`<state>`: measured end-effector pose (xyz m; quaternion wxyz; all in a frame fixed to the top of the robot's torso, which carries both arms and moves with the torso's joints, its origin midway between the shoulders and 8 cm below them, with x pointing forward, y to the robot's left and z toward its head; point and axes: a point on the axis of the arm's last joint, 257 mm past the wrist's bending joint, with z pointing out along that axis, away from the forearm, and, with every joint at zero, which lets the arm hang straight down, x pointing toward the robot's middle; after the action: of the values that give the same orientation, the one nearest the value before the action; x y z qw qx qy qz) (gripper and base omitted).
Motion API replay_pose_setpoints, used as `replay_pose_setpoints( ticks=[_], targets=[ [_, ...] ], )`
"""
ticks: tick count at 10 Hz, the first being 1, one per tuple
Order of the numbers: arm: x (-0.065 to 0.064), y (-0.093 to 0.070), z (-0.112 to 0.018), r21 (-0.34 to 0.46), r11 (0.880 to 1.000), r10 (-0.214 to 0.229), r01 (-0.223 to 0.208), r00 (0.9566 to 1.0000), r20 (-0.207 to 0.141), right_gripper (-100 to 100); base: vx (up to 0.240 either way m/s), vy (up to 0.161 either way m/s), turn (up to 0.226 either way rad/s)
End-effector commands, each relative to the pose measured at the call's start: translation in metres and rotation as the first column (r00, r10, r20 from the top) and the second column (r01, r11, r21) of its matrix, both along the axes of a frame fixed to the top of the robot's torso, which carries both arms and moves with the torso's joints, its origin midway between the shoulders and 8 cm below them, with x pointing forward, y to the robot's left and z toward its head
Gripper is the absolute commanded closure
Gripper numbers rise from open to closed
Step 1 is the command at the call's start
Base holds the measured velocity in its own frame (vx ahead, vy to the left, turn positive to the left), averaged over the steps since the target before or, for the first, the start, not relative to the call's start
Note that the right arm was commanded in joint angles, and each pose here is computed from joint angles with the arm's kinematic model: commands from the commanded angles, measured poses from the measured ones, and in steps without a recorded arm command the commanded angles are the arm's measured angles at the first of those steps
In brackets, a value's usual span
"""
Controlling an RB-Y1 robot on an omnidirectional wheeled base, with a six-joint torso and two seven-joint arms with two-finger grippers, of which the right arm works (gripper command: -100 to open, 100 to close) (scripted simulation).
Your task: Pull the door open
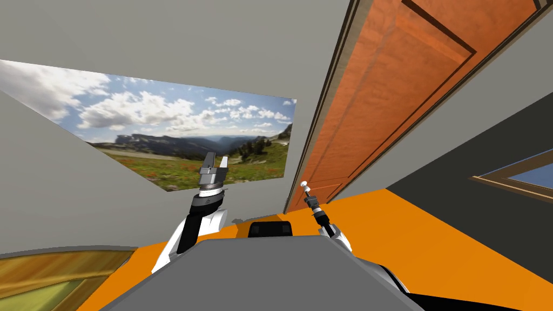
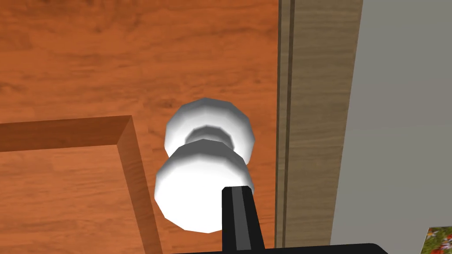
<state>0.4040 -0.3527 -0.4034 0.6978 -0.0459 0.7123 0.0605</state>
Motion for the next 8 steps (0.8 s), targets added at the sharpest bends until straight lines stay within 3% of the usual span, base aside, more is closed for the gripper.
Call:
replay_pose_setpoints(
  ticks=[1, 2, 3, 8],
  targets=[
    [0.002, 0.000, 0.002, -0.001, 1.000, 0.000, 0.000, 1.0000, 0.003, 100, 0.000, 0.000, 0.000],
    [0.002, 0.000, 0.002, -0.001, 1.000, 0.000, 0.000, 1.0000, 0.003, 100, 0.000, 0.000, 0.000],
    [-0.001, -0.002, 0.002, -0.004, 1.000, 0.007, -0.007, 1.0000, 0.005, -100, -0.118, -0.018, -0.028],
    [-0.003, -0.010, 0.012, -0.019, 0.999, 0.031, -0.031, 0.9993, 0.022, -100, -0.202, -0.045, -0.037]
  ],
)
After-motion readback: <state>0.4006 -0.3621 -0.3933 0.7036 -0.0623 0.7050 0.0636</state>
